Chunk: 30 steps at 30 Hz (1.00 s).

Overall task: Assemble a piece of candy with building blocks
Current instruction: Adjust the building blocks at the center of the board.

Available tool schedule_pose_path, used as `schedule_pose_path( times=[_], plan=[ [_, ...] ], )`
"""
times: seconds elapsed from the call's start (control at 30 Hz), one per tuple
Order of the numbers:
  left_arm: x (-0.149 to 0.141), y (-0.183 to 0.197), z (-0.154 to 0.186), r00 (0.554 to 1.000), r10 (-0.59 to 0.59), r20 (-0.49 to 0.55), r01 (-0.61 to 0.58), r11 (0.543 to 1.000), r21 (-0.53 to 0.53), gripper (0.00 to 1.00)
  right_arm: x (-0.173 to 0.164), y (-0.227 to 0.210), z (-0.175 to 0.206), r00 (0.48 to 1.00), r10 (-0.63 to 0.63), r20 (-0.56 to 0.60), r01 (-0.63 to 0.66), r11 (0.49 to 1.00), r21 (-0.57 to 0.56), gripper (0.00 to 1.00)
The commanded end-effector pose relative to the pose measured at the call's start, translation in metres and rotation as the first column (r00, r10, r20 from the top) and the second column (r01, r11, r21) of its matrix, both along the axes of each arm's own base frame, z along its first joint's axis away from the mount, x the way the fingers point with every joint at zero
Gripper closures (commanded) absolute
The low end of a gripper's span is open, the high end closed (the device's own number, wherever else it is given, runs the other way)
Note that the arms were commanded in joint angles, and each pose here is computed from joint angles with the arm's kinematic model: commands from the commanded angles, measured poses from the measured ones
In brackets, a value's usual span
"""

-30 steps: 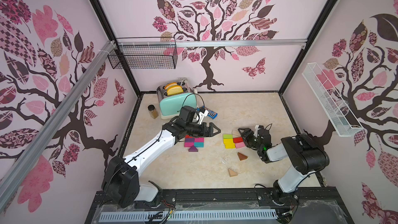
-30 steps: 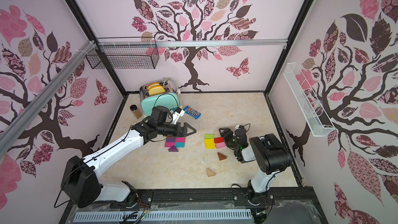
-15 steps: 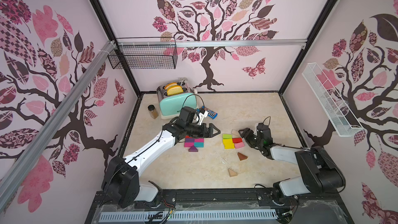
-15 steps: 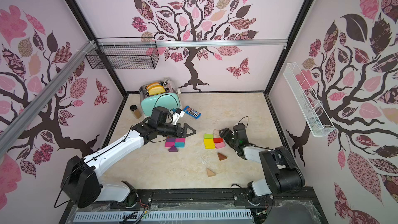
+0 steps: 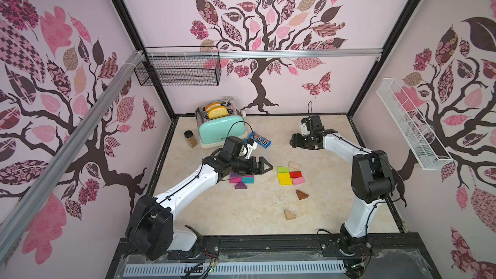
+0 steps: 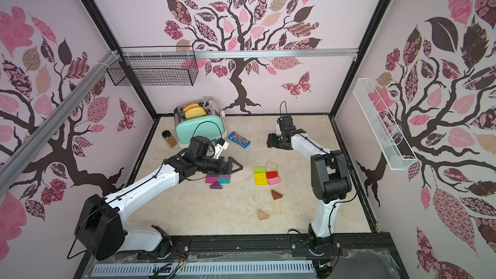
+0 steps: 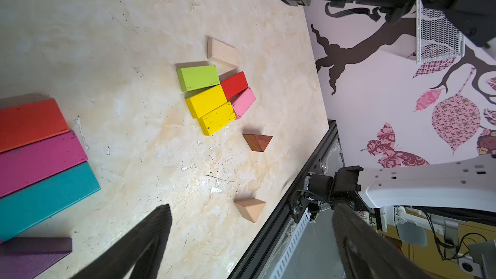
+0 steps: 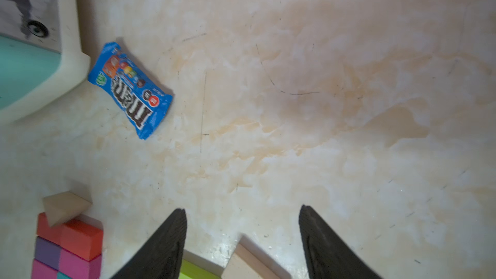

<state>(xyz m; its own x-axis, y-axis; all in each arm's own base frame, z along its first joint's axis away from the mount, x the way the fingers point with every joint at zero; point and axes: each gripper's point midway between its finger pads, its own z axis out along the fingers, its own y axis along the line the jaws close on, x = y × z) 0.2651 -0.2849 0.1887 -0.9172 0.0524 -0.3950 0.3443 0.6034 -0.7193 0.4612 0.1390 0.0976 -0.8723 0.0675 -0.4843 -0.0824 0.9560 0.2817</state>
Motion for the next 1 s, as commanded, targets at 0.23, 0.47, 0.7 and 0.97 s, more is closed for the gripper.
schedule_pose_path(
  times=[0.23,0.47,0.7,0.97],
  plan=[
    [0.008,-0.003,0.004,1.000,-0.003,0.013,0.003,1.000,0.001,0.02,-0.020,-0.018,-0.053,0.985,0.065,-0.163,-0.103,0.966,-0.237,0.31],
    [0.008,-0.004,0.004,1.000,-0.002,0.012,0.002,1.000,-0.002,0.02,-0.022,-0.007,-0.068,0.978,0.101,-0.182,-0.152,0.945,-0.291,0.31],
    [0.007,-0.003,0.001,1.000,0.000,0.009,0.000,1.000,0.001,0.02,-0.032,-0.005,-0.072,0.974,0.118,-0.192,-0.175,0.933,-0.313,0.33],
    [0.009,-0.003,0.001,1.000,0.002,0.012,-0.002,1.000,-0.004,0.02,-0.046,-0.008,-0.067,0.973,0.122,-0.195,-0.181,0.929,-0.322,0.36]
  ],
)
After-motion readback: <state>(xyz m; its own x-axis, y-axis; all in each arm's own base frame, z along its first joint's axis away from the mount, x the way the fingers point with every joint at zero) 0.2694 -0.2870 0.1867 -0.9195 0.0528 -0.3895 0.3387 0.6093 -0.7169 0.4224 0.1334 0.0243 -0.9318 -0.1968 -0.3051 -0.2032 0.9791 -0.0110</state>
